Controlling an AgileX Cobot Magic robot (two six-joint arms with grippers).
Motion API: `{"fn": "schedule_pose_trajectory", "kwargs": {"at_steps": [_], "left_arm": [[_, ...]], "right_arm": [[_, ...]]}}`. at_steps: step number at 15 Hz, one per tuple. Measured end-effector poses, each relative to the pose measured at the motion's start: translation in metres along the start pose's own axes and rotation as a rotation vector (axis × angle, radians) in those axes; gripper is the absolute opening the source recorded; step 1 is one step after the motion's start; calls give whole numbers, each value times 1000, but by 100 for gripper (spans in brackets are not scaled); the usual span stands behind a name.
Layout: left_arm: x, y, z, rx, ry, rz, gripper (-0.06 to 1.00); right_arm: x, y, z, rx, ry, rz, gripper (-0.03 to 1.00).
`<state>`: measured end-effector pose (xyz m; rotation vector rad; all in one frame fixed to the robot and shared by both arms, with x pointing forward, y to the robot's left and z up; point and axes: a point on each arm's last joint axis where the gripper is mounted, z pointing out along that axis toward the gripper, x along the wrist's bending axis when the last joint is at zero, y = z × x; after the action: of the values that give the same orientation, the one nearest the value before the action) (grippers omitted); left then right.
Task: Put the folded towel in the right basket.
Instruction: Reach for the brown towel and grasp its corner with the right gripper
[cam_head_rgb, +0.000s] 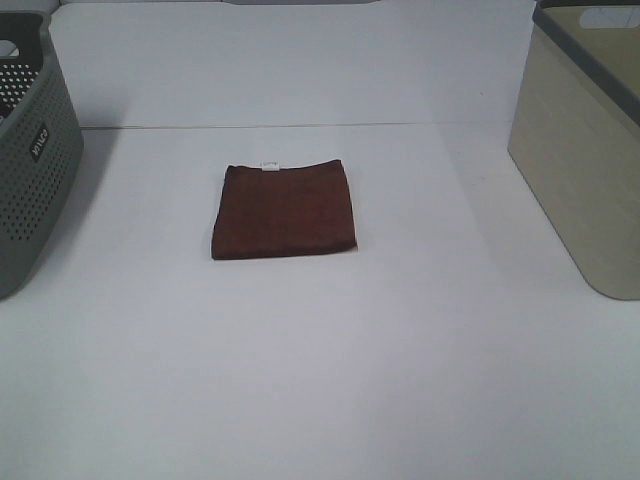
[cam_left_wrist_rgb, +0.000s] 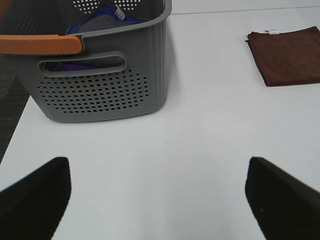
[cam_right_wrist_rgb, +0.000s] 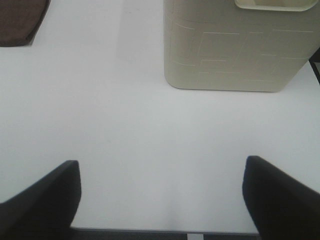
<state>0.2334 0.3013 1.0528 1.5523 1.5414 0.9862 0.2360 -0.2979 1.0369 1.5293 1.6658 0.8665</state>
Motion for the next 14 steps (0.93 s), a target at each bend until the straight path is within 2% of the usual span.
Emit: {"fn": "schedule_pose_trajectory", "kwargs": {"at_steps": [14], "left_arm": [[0, 0, 0, 0, 0, 0, 88]], "right_arm": [[0, 0, 0, 0, 0, 0, 85]]}}
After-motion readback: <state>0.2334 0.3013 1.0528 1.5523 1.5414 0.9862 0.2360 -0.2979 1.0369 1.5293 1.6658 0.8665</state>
